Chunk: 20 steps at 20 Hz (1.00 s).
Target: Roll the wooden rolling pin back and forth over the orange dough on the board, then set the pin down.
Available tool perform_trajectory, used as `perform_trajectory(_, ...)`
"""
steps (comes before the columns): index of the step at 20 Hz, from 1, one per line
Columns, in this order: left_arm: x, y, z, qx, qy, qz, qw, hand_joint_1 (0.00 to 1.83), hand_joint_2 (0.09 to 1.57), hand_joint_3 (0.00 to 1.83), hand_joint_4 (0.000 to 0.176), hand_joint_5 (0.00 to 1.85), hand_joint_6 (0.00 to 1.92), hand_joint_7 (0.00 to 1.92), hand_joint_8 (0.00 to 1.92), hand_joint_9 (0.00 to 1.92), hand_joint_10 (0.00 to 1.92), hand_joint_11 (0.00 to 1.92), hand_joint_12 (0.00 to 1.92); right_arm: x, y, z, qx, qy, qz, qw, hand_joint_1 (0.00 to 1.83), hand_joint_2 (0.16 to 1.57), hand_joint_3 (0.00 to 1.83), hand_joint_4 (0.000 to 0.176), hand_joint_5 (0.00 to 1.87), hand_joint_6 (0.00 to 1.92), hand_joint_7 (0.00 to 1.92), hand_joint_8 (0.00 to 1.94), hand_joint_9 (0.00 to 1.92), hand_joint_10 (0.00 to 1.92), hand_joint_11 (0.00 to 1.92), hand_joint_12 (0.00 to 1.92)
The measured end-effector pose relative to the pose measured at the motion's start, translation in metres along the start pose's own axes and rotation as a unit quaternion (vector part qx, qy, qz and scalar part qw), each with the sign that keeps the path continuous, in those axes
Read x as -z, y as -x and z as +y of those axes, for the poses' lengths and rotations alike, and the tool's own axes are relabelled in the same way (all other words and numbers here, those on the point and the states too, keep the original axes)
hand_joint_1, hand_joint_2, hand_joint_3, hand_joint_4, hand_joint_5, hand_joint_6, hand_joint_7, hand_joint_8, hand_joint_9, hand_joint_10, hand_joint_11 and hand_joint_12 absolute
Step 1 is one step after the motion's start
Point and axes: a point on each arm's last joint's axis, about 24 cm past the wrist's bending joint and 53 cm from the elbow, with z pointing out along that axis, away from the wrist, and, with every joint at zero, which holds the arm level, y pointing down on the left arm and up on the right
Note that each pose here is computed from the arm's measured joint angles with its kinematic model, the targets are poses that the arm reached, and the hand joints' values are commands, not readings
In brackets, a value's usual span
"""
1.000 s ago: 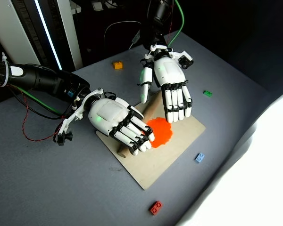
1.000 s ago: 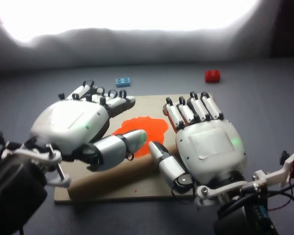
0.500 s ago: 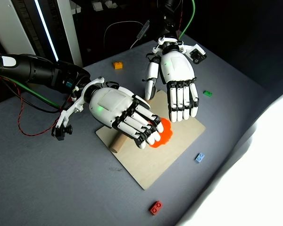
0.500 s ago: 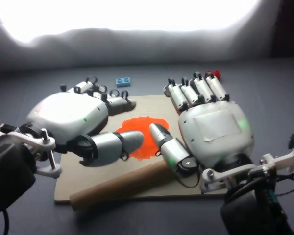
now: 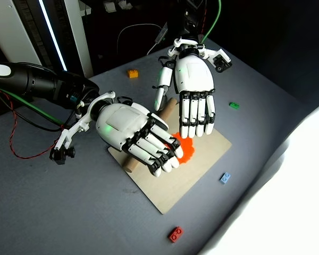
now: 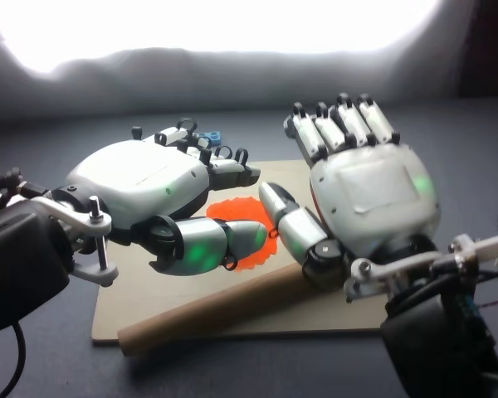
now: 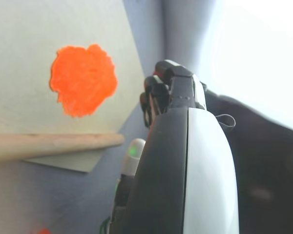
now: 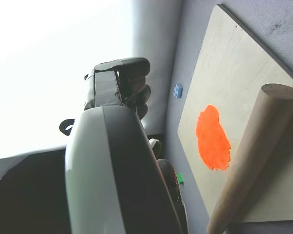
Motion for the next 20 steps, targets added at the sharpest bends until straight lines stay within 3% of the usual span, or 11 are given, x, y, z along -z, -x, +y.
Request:
perform_trajectory(4,0.002,-0.005,-0.004,-0.004,-0.003,0.019,0.9998,0.0,1.38,0.0,0.0,0.33,0.0,0.4,0.0,0.33,0.0,0.0,0.54,-0.002,0.027,-0.007,0.007,0.004,0.011,0.9999,0.0,1.38,0.0,0.0,0.05,0.87,0.26,0.42,0.01,0.94,0.0,1.31)
perform_trajectory(9,0.007,-0.001,-0.013,-0.001,-0.01,0.018,0.9998,0.0,1.39,0.0,0.0,0.32,0.0,0.38,0.0,0.32,0.0,0.0,0.54,0.004,0.053,-0.017,0.006,0.001,0.013,0.9999,0.0,1.38,0.0,0.0,0.06,0.87,0.27,0.42,0.01,0.94,0.0,1.28)
perform_trajectory(20,0.006,0.001,-0.044,0.002,-0.041,0.02,0.999,0.0,1.38,0.0,0.0,0.33,0.0,0.38,0.0,0.31,0.0,0.0,0.55,0.016,0.102,-0.028,-0.057,-0.006,-0.003,0.9983,0.0,1.37,0.0,0.0,0.05,0.85,0.27,0.43,0.0,0.95,0.0,1.23)
